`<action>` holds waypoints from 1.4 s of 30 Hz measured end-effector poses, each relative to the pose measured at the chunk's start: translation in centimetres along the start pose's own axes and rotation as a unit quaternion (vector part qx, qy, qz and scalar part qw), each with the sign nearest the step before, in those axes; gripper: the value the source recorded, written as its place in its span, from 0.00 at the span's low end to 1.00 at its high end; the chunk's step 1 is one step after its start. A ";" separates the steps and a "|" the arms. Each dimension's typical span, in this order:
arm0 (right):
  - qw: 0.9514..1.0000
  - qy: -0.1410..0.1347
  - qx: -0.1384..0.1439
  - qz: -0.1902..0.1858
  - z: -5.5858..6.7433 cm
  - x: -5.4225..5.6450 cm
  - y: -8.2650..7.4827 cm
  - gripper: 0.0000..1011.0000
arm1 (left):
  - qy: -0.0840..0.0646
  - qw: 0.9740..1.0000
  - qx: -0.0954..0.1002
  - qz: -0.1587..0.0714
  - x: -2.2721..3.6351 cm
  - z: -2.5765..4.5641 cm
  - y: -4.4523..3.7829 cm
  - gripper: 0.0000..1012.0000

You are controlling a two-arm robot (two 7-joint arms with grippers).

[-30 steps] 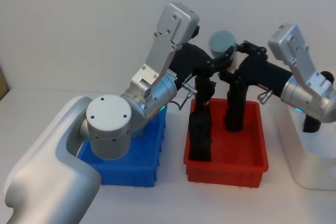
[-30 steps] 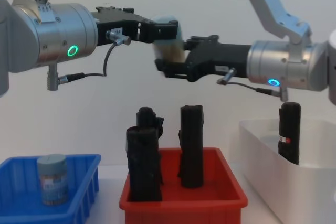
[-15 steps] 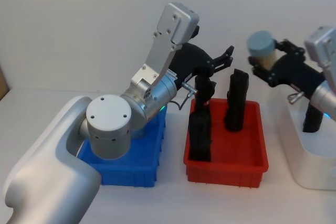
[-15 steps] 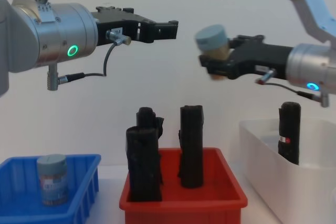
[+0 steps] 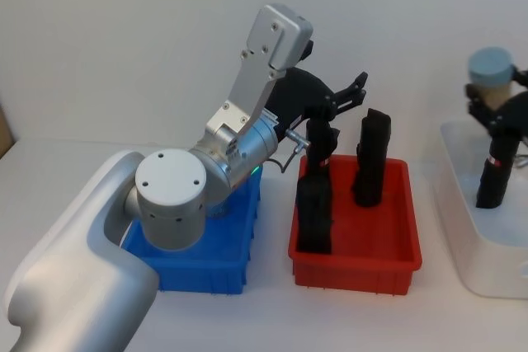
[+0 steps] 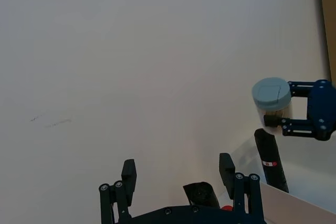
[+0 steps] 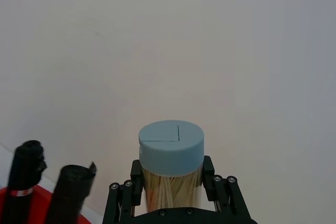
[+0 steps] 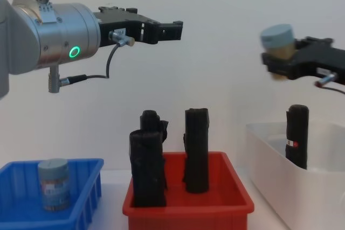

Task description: Pick the cotton swabs from the blue box and place them into the white box.

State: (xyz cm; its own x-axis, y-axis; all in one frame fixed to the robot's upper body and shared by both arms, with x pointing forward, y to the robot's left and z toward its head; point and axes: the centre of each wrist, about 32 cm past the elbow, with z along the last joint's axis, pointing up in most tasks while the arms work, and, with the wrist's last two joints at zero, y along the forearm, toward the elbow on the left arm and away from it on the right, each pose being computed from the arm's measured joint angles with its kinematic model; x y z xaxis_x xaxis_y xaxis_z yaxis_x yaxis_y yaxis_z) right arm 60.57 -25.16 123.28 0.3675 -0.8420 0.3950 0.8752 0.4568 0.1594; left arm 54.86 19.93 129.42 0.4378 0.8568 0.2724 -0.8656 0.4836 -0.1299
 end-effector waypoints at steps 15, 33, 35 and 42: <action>0.990 0.038 -0.033 -0.128 -1.7 2.6 -4.6 0.91 | 0.000 1.000 0.000 0.000 0.00 0.00 0.00 0.99; 0.982 0.055 -0.034 -0.177 -2.2 4.0 -6.9 0.99 | 0.000 1.000 0.000 0.000 0.00 0.00 0.00 0.99; 0.984 0.053 -0.027 -0.171 -2.2 4.0 -6.8 0.99 | 0.000 1.000 0.000 0.000 0.00 0.00 0.00 0.99; 0.989 0.043 0.005 -0.142 -1.7 3.9 -6.4 0.99 | 0.000 1.000 0.000 0.000 0.00 0.00 0.00 0.99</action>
State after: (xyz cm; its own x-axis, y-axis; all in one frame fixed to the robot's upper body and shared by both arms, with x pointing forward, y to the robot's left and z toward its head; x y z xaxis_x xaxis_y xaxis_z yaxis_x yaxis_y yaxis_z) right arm 56.95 -31.90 122.22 0.1330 -0.9576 0.2557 0.9440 0.2010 0.2617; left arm 54.86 19.93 129.42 0.4379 0.8568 0.2724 -0.8656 0.4836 -0.1299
